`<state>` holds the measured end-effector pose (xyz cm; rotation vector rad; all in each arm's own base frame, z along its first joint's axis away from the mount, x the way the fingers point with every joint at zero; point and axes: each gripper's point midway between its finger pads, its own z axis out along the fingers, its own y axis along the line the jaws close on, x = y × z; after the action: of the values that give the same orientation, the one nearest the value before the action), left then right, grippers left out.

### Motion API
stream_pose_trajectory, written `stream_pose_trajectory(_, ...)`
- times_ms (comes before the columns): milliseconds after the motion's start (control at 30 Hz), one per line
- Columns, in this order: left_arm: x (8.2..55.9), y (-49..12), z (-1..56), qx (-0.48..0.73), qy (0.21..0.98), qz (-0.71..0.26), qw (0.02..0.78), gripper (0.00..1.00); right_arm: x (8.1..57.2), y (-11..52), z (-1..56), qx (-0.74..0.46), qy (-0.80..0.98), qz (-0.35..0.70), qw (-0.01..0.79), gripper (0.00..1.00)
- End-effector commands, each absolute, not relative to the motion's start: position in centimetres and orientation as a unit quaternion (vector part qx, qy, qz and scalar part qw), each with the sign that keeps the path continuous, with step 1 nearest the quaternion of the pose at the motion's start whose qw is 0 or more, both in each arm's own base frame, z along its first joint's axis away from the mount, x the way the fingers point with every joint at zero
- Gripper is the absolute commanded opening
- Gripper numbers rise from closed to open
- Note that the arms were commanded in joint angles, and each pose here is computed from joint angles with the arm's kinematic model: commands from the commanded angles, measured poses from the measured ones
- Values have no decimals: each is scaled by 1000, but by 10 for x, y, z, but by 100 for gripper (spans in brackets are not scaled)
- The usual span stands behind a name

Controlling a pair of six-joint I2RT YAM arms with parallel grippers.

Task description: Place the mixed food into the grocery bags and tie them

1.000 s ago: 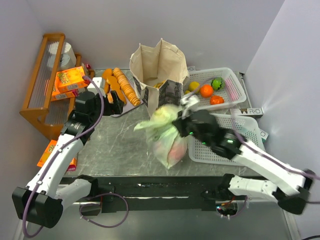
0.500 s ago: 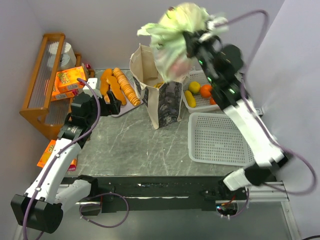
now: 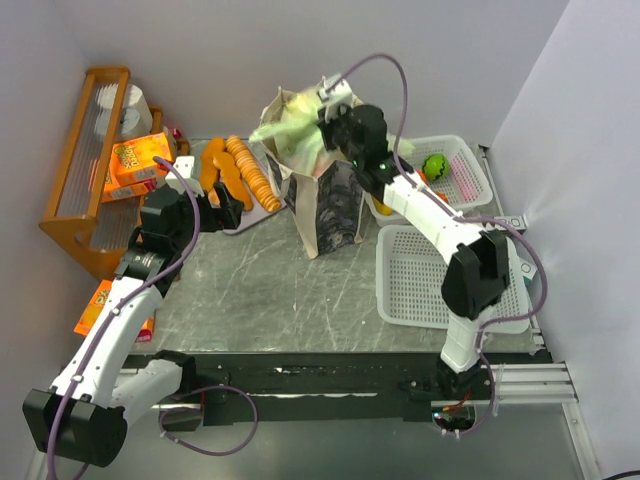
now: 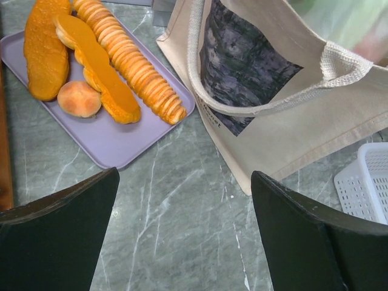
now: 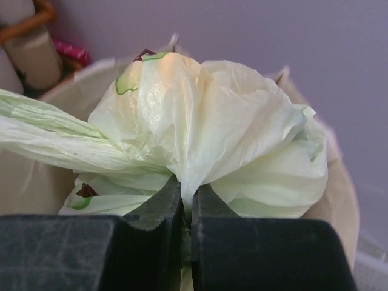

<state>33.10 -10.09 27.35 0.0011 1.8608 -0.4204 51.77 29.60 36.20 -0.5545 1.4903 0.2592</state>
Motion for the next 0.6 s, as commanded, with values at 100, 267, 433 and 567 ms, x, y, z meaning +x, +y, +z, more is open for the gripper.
stream_pose_trajectory(100, 333, -103, 286, 4, 779, -194, 596, 96, 466, 275, 417, -241, 635, 145, 719, 0)
stream_pose_trajectory(267, 335, -105, 284, 6, 781, -200, 592, 96, 503, 287, 334, -270, 726, 114, 622, 0)
stream_pose_trajectory(433, 337, -99, 281, 2, 784, -185, 593, 96, 535, 295, 302, -258, 782, 114, 557, 0)
stream_pose_trajectory(567, 337, -100, 282, 4, 782, -187, 594, 96, 542, 293, 276, -244, 809, 108, 524, 0)
